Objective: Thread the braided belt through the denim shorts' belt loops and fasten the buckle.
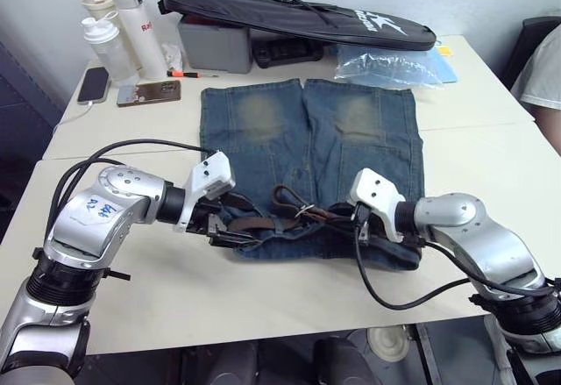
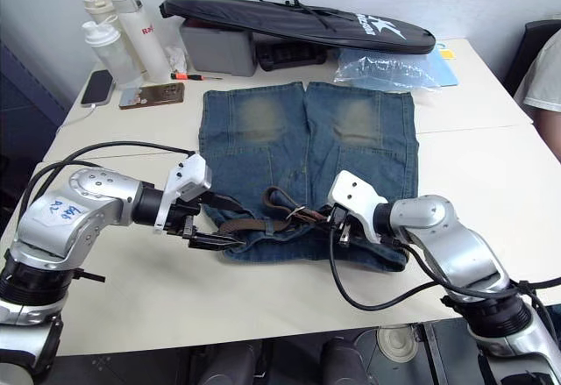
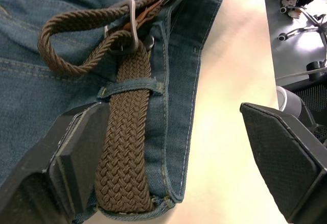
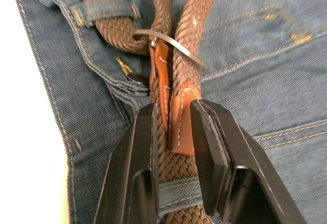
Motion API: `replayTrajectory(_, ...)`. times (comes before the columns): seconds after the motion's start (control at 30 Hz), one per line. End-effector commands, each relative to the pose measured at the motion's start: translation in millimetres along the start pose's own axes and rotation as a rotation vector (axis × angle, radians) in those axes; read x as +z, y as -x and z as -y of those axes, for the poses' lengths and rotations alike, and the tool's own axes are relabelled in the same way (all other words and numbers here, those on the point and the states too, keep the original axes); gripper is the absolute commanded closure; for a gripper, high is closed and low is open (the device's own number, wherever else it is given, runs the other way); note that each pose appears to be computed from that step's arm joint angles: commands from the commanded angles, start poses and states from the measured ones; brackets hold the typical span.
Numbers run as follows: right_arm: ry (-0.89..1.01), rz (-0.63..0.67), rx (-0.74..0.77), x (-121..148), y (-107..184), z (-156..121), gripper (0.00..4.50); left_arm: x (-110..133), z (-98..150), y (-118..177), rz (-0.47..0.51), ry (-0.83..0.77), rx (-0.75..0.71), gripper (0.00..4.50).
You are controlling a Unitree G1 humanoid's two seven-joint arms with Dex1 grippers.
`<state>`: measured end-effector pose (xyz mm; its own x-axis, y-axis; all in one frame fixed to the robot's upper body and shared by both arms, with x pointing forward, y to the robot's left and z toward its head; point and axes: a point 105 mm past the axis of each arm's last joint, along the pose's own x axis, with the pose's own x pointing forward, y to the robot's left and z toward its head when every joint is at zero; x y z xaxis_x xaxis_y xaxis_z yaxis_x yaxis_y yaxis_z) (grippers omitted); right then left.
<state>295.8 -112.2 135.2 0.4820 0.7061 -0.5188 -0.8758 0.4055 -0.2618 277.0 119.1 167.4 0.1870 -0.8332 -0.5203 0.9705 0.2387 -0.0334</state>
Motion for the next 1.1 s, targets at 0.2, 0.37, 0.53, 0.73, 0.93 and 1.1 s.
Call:
replayTrajectory(0.2, -0.032, 0.006, -0.036, 2, 0, 8, 3.31, 7, 1, 9, 0.02, -0.029, 0.028, 0.0)
replayTrajectory(0.37, -0.086, 0.043, -0.007, 9, 9, 5, 3.31, 7, 0, 9, 0.018, -0.03, 0.031, 0.0)
replayTrajectory(0.53, -0.082, 0.047, -0.003, 15, 18, 8, 3.31, 7, -3, 11, 0.016, -0.03, 0.035, 0.0)
replayTrajectory(0.73, -0.053, 0.001, -0.011, 6, 16, 10, 3.31, 10, -4, 9, 0.021, -0.04, 0.031, 0.0)
replayTrajectory(0.93, -0.052, -0.006, 0.005, 1, 12, 6, 3.31, 11, -6, 10, 0.019, -0.045, 0.034, 0.0)
replayTrajectory(1.1, -0.021, -0.056, -0.012, -10, 13, 8, 3.31, 11, -6, 11, 0.016, -0.047, 0.035, 0.0)
